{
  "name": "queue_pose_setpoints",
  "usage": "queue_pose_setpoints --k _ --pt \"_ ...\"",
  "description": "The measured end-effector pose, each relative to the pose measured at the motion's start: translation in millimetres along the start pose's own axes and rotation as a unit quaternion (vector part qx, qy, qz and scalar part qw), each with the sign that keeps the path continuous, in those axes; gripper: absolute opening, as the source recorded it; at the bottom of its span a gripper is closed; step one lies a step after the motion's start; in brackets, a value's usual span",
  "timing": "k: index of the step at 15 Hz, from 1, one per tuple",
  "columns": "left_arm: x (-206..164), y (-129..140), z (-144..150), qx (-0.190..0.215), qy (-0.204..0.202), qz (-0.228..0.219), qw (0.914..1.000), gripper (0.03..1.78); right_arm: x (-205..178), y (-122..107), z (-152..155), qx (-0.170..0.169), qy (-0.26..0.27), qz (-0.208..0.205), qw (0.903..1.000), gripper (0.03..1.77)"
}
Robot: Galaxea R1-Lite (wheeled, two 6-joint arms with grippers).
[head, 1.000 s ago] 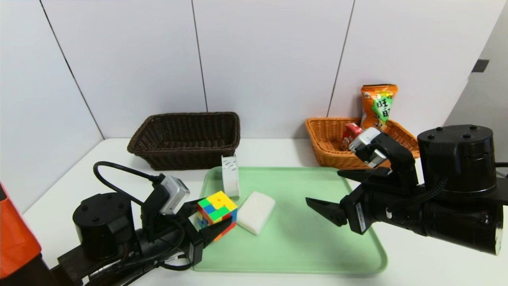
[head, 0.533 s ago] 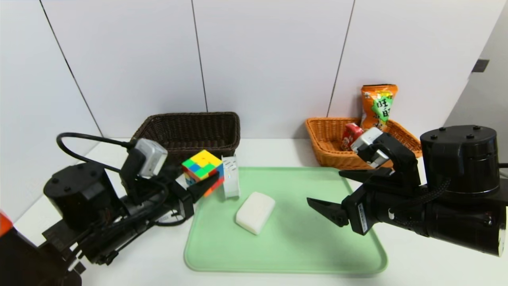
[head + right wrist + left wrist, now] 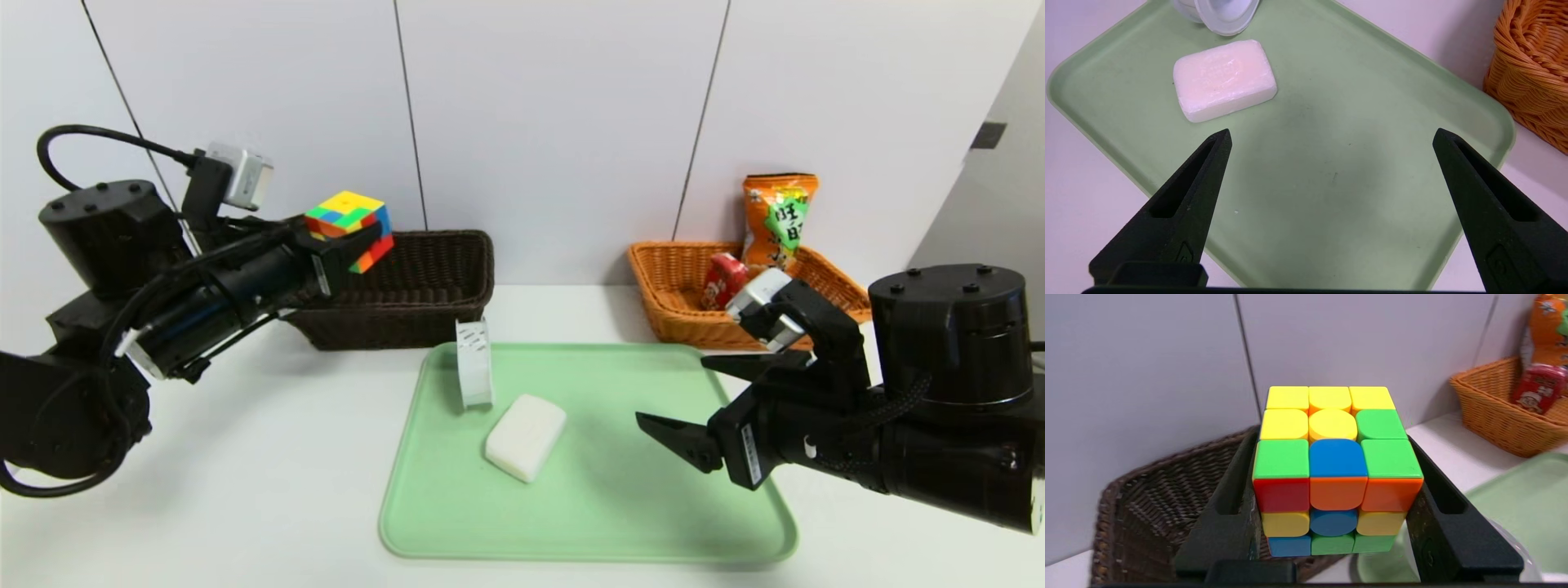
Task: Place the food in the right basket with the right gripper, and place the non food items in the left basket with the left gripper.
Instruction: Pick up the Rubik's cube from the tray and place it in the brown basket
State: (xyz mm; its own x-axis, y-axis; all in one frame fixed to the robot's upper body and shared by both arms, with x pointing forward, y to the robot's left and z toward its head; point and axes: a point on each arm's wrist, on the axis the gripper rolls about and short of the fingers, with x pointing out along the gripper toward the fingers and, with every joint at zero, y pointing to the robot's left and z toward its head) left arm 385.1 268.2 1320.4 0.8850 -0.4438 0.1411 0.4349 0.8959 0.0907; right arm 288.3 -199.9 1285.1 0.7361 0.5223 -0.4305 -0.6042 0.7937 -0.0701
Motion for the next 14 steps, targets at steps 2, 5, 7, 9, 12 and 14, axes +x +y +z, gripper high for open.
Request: queue_pose_setpoints --k 2,5,7,9,12,14 --pt "8 20 9 0.003 0.013 0.025 0.9996 0.97 -1 -1 1 0.001 -0.003 -0.003 1.0000 1.70" --pt "19 40 4 -0.001 0.039 0.048 0.9981 0.97 -1 -3 3 0.003 -0.007 -0.007 0.9999 1.70" --pt "24 46 -5 -0.003 0.048 0.054 0.9974 0.97 -1 -6 4 0.005 -0.009 -0.011 0.9999 1.70" --pt "31 51 -14 -0.005 0.057 0.058 0.9967 0.97 -2 -6 5 0.005 -0.010 -0.012 0.9999 1.70" --pt "41 56 -26 -0.008 0.067 0.065 0.9956 0.97 -2 -8 5 0.007 -0.011 -0.015 0.9998 1.70" --pt "48 61 -33 -0.008 0.072 0.079 0.9942 0.97 -4 -8 5 0.007 -0.013 -0.016 0.9998 1.70"
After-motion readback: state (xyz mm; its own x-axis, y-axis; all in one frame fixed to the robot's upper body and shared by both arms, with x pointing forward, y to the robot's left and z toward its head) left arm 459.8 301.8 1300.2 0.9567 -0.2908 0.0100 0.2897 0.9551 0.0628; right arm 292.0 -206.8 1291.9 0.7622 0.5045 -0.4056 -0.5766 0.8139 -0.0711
